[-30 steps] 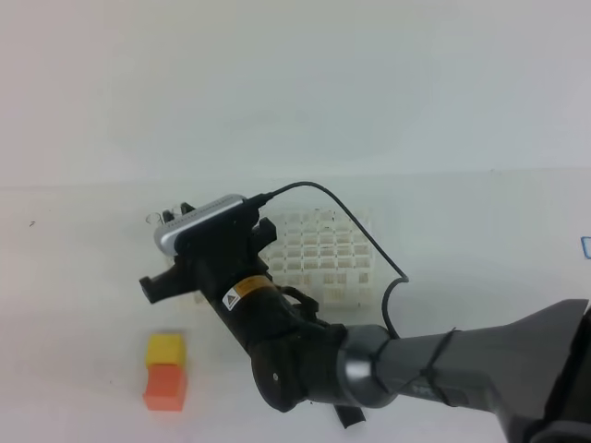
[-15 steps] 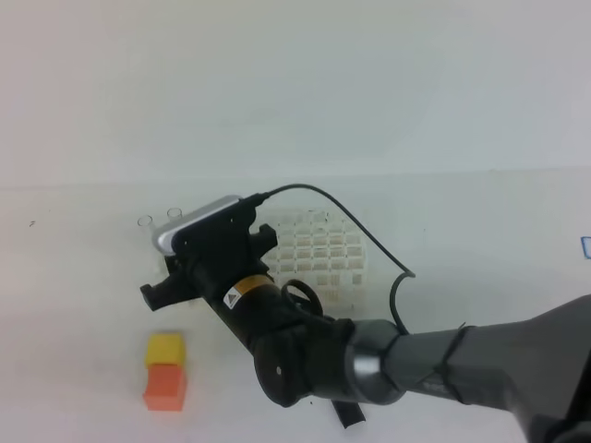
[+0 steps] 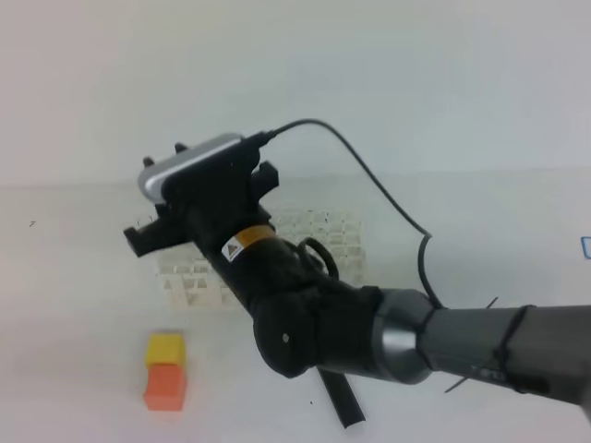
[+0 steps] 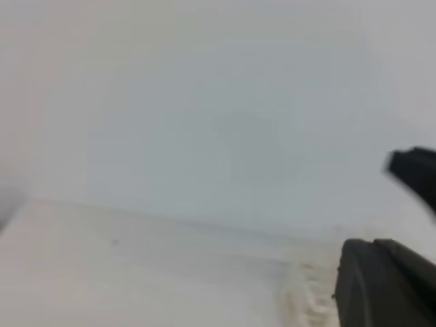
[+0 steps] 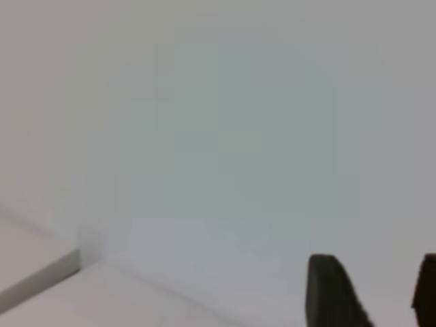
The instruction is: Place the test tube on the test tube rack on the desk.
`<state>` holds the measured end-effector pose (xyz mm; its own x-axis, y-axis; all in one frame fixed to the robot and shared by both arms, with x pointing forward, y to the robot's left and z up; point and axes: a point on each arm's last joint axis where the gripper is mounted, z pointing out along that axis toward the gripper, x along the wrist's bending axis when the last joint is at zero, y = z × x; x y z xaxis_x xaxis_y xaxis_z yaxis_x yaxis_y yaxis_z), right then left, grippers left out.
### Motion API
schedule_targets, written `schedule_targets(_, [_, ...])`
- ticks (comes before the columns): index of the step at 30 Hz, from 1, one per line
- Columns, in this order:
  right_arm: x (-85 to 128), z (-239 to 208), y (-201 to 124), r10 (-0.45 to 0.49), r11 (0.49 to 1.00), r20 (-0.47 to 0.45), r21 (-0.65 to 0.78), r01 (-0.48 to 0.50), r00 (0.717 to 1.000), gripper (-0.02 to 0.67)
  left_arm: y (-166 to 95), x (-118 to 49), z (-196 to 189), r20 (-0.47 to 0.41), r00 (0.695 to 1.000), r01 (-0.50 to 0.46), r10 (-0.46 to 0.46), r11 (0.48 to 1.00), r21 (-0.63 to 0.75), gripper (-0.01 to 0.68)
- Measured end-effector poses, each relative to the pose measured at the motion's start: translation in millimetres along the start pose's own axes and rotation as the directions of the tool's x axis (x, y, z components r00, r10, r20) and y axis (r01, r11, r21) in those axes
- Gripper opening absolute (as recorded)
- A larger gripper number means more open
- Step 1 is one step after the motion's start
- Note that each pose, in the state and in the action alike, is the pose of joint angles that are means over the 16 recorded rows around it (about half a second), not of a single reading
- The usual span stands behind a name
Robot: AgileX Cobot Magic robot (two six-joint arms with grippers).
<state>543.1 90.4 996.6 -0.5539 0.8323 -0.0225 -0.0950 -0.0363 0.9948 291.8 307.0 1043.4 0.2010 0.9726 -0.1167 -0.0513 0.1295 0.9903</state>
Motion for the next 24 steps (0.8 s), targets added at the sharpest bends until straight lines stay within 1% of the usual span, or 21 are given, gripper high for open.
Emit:
schedule_targets(4, [-8, -2, 11, -0.008, 1.0, 0.046, -0.024, 0.009, 0.999, 0.171, 1, 6.5, -3, -0.13, 0.992, -0.012, 0.01, 1.0, -0.02, -0.001])
schedule_targets(6, [-12, -4, 12, -0.012, 1.0, 0.068, -0.021, 0.014, 0.998, 0.132, 2, 10.1, -6, -0.203, 0.979, -0.02, 0.014, 0.999, -0.029, -0.001])
schedule_targets(8, [-15, -5, 10, -0.017, 1.0, 0.087, -0.006, 0.018, 0.996, 0.093, 2, 13.6, -8, -0.278, 0.96, -0.029, 0.017, 0.999, -0.038, -0.001])
schedule_targets(12, [-20, -8, -4, -0.03, 0.998, 0.109, 0.05, 0.025, 0.994, 0.03, 4, 19.9, -14, -0.424, 0.905, -0.05, 0.021, 0.997, -0.056, -0.001])
schedule_targets(16, [-21, -10, -23, -0.046, 0.992, 0.105, 0.121, 0.033, 0.993, 0.006, 5, 24.2, -21, -0.542, 0.84, -0.071, 0.021, 0.995, -0.073, -0.001])
schedule_targets(20, [-19, -12, -40, -0.064, 0.982, 0.076, 0.181, 0.049, 0.995, 0.0, 6, 26.4, -27, -0.619, 0.785, -0.091, 0.019, 0.992, -0.085, -0.001])
schedule_targets(24, [-15, -11, -50, -0.079, 0.974, 0.043, 0.217, 0.068, 0.996, -0.001, 7, 27.2, -31, -0.66, 0.751, -0.105, 0.018, 0.99, -0.093, -0.001])
